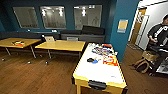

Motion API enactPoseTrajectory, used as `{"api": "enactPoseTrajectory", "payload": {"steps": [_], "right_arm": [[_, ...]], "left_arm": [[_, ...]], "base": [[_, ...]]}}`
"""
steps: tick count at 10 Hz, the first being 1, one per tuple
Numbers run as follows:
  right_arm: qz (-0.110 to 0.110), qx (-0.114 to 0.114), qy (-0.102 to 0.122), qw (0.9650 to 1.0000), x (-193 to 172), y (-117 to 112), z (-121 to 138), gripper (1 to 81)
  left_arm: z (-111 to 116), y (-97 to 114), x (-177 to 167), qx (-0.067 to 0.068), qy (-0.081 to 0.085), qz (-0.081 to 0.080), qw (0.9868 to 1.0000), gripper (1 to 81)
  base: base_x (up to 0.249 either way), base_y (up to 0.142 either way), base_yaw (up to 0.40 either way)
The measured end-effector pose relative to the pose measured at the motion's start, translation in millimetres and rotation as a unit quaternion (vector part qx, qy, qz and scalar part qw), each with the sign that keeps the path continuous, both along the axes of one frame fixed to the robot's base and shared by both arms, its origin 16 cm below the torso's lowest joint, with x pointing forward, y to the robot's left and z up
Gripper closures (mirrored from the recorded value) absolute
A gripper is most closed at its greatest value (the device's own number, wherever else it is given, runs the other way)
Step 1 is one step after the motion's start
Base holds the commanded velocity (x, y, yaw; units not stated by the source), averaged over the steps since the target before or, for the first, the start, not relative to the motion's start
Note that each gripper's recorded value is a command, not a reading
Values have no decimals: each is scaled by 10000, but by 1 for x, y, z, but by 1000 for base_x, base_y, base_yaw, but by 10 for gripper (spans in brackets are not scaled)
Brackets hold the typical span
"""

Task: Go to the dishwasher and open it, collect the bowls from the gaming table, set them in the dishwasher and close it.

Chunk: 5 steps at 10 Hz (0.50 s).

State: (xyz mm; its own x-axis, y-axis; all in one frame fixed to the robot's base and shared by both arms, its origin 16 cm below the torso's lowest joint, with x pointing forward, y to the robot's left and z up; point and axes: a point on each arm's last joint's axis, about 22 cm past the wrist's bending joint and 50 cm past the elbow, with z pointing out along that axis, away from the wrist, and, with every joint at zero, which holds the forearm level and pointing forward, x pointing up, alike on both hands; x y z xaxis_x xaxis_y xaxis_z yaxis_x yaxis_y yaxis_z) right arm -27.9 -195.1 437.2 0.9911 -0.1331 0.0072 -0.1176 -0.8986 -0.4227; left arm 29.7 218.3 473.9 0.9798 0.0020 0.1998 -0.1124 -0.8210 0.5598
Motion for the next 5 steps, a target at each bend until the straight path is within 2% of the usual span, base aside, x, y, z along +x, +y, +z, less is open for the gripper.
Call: {"api": "enactPoseTrajectory", "payload": {"steps": [1, 3, 5], "right_arm": [[-18, 133, -75, 9999, 6, 2, 5, 811], [-62, 358, -40, 9993, -2, 4, 17, 811], [-77, 447, -52, 9990, -4, 4, 22, 811]], "left_arm": [[4, 8, 4, -77, -79, 42, 9999, 811], [5, 25, -9, 8, -20, 51, 10000, 811], [5, 16, -13, -64, -5, 48, 10000, 811]], "base": [[-98, 0, 0], [-40, 0, 0], [0, 0, 0]]}}
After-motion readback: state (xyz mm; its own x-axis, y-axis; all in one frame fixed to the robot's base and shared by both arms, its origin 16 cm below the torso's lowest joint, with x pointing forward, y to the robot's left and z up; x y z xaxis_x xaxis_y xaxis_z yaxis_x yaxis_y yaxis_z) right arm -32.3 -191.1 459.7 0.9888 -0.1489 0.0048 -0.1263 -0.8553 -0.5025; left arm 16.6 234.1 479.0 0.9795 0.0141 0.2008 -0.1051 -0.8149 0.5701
